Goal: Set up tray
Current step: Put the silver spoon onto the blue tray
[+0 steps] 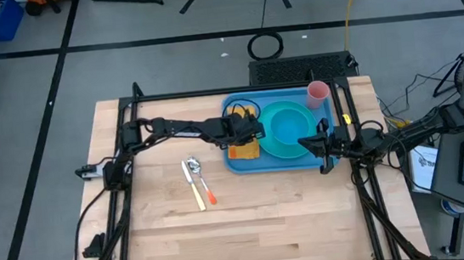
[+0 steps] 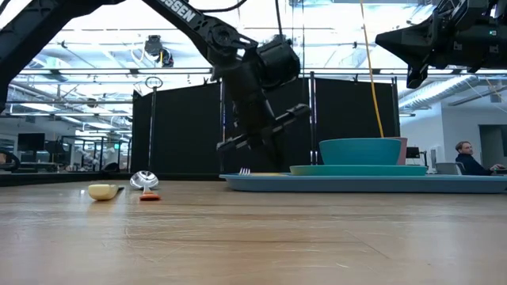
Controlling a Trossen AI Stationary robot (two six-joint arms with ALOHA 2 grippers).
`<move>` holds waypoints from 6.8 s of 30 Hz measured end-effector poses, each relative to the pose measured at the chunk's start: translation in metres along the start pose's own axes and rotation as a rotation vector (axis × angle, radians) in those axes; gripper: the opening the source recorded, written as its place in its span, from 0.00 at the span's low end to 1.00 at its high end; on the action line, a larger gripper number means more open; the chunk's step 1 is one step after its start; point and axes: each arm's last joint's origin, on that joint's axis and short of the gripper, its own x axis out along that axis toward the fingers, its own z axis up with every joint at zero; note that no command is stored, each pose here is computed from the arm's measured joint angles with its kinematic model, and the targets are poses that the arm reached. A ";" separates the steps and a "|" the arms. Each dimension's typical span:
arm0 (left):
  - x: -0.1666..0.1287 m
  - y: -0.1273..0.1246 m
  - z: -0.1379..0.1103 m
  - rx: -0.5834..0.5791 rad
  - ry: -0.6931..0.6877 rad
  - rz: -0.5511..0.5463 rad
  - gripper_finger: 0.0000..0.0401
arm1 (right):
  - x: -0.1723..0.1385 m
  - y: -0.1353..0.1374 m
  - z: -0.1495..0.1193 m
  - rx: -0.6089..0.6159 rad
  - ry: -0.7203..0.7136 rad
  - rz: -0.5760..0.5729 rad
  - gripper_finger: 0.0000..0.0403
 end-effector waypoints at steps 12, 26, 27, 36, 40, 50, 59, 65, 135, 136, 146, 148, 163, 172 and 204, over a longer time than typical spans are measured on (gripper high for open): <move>-0.065 -0.008 -0.005 -0.079 -0.118 0.023 0.03 | 0.000 0.000 0.000 0.000 0.001 0.000 0.00; -0.111 0.038 -0.032 -0.242 0.020 0.526 0.02 | 0.000 0.000 -0.001 -0.002 0.005 -0.001 0.00; -0.113 0.040 -0.034 -0.249 0.021 0.556 0.01 | 0.000 0.000 0.000 -0.001 0.004 -0.001 0.00; -0.125 0.045 -0.060 -0.286 0.028 0.614 0.12 | 0.000 0.000 -0.001 -0.003 0.008 -0.001 0.00; -0.130 0.045 -0.073 -0.293 -0.017 0.599 0.22 | 0.000 0.000 -0.001 -0.003 0.008 -0.001 0.00; -0.125 0.067 -0.099 -0.277 0.010 0.668 0.29 | 0.000 0.000 -0.001 -0.003 0.008 -0.001 0.00; -0.107 0.079 -0.108 -0.318 0.038 0.591 0.29 | 0.000 0.000 -0.001 -0.003 0.008 -0.001 0.00; -0.102 0.090 -0.114 -0.341 0.031 0.599 0.29 | 0.000 0.000 -0.001 -0.003 0.008 -0.001 0.00; -0.090 0.133 -0.108 -0.447 0.065 0.410 0.29 | 0.000 0.000 0.000 -0.001 0.003 0.000 0.00; -0.090 0.134 -0.108 -0.447 0.067 0.413 0.29 | 0.000 0.000 0.000 -0.001 0.002 0.000 0.00; -0.089 0.134 -0.108 -0.436 0.070 0.419 0.29 | 0.000 0.000 0.000 -0.001 0.002 0.000 0.00; -0.089 0.135 -0.108 -0.431 0.071 0.422 0.26 | 0.000 0.000 0.000 -0.001 0.003 0.000 0.00; -0.089 0.136 -0.108 -0.393 0.051 0.413 0.03 | 0.000 0.000 0.000 -0.001 0.002 0.000 0.00; -0.090 0.133 -0.108 -0.381 0.048 0.406 0.02 | 0.000 0.000 0.000 -0.001 0.003 0.000 0.00; -0.115 0.073 -0.075 -0.259 -0.052 0.292 0.02 | 0.000 0.000 0.000 -0.001 0.003 -0.001 0.00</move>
